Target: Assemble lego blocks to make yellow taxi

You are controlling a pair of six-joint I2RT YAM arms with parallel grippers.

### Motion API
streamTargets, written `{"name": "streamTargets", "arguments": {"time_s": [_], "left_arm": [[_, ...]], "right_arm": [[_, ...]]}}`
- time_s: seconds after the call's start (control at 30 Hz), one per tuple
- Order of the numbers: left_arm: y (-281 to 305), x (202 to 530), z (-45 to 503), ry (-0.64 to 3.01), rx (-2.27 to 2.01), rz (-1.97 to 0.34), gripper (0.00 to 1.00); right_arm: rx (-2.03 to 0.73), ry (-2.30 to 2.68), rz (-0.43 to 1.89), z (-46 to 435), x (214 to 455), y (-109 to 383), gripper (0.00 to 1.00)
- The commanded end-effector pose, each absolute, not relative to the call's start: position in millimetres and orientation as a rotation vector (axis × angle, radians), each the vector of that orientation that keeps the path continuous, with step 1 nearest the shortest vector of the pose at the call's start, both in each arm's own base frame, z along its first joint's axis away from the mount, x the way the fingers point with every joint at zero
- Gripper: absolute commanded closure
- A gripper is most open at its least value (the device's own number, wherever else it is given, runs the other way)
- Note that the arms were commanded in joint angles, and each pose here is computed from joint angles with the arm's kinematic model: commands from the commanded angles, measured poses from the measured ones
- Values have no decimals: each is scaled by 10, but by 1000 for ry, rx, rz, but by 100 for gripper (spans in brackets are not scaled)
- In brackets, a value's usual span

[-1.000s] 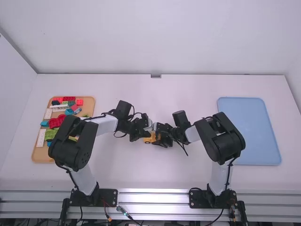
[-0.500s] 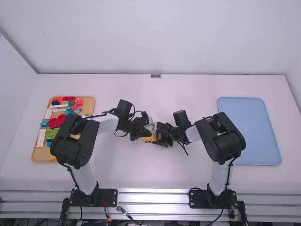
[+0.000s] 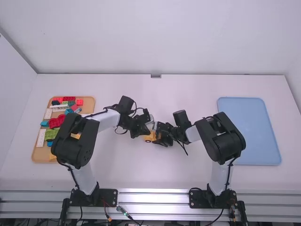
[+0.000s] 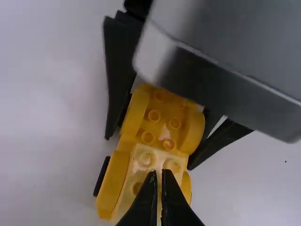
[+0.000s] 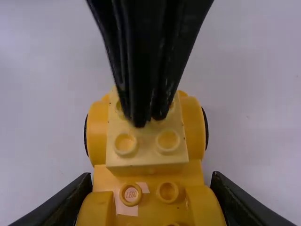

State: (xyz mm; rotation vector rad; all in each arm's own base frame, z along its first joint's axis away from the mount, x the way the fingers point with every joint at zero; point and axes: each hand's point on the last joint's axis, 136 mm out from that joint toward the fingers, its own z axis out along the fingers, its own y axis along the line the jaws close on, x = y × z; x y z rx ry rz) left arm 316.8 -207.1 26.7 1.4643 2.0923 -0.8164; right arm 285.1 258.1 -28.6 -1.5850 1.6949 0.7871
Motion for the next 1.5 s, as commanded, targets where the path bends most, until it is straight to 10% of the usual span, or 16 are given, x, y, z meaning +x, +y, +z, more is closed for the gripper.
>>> {"name": "streamTargets", "arguments": {"time_s": [0.0,0.23,0.33,0.37,0.53,0.7,1.47], "left_arm": [[-1895,3502,591,2043,1431,-645,98],[-1518,3707,1144,1991,1307,-520,96],[-1281,3776,1300,2047,1166,-500,52],[-1153,3813,1332,2086,1096,-481,1],[-657,3965,1349,2221,808,-427,1],[-20,4120,1365,2323,399,-366,1],[1436,3610,1008,2530,-691,129,1]], "right_arm": [[-1594,1719,778,-327,2814,2558,38],[-1597,1718,774,-330,2817,2555,37],[-1597,1721,768,-335,2822,2551,30],[-1594,1732,757,-347,2834,2542,28],[-1591,1764,719,-386,2867,2505,26],[-1590,1762,718,-359,2870,2505,0],[-1537,1933,170,456,3105,1893,1]]}}
